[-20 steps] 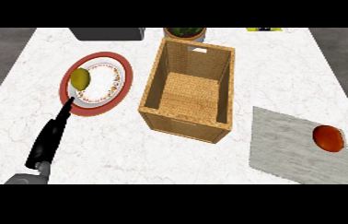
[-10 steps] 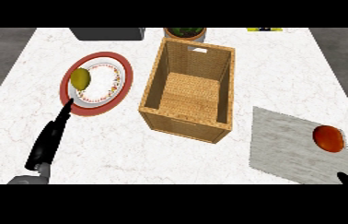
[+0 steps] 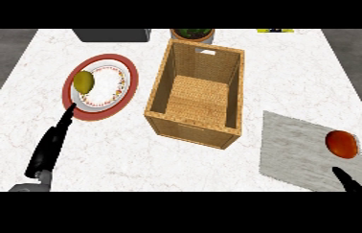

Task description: Pick the tomato from the placemat and place it in the basket

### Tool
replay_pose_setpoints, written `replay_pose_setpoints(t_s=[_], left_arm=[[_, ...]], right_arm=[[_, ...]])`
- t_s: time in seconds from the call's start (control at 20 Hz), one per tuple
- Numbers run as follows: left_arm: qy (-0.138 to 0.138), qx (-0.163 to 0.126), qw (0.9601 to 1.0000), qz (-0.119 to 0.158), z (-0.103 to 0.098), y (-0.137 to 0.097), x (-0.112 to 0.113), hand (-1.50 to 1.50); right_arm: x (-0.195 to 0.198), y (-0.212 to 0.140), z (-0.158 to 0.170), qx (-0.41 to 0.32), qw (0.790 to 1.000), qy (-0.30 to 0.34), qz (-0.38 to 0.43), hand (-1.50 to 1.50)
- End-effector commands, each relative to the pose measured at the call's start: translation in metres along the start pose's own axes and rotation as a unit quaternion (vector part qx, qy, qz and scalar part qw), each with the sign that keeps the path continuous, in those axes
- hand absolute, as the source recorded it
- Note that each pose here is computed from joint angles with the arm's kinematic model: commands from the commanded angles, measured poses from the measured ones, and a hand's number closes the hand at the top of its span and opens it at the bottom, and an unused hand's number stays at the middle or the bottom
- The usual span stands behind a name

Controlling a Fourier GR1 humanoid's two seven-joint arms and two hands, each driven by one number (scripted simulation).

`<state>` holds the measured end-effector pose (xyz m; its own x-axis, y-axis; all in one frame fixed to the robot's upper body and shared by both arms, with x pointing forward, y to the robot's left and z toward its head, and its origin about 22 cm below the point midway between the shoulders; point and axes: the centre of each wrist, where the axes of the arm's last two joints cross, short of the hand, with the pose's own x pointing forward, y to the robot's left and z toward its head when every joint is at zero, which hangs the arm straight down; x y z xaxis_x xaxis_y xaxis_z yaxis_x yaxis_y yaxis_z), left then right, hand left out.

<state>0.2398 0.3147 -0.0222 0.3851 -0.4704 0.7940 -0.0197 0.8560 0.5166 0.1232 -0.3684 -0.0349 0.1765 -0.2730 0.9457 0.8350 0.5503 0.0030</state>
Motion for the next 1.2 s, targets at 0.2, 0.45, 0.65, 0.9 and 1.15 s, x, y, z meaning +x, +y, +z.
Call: replay_pose_setpoints(t_s=[0.2, 0.45, 0.65, 0.9, 1.15], left_arm=[[0.003, 0.009, 1.0, -0.003, 0.007, -0.003, 0.005, 0.0], [0.002, -0.005, 0.9999, 0.009, -0.002, -0.002, 0.02, 0.0], [0.001, -0.001, 1.0, 0.009, 0.012, -0.002, 0.004, 0.0], [0.003, -0.004, 1.0, 0.001, 0.003, -0.004, 0.015, 0.0], [0.001, -0.002, 1.0, 0.001, 0.003, -0.003, 0.005, 0.0]], right_arm=[[0.006, 0.021, -0.021, 0.001, 1.0, 0.005, 0.011, -1.5], [-0.015, 0.053, -0.036, -0.007, 0.999, 0.029, 0.021, -1.5], [-0.015, 0.029, -0.041, 0.008, 0.999, 0.029, 0.012, -1.5], [-0.029, 0.042, -0.049, -0.008, 1.0, 0.023, 0.006, -1.5], [-0.029, 0.06, -0.044, 0.021, 0.999, 0.025, 0.014, -1.5]])
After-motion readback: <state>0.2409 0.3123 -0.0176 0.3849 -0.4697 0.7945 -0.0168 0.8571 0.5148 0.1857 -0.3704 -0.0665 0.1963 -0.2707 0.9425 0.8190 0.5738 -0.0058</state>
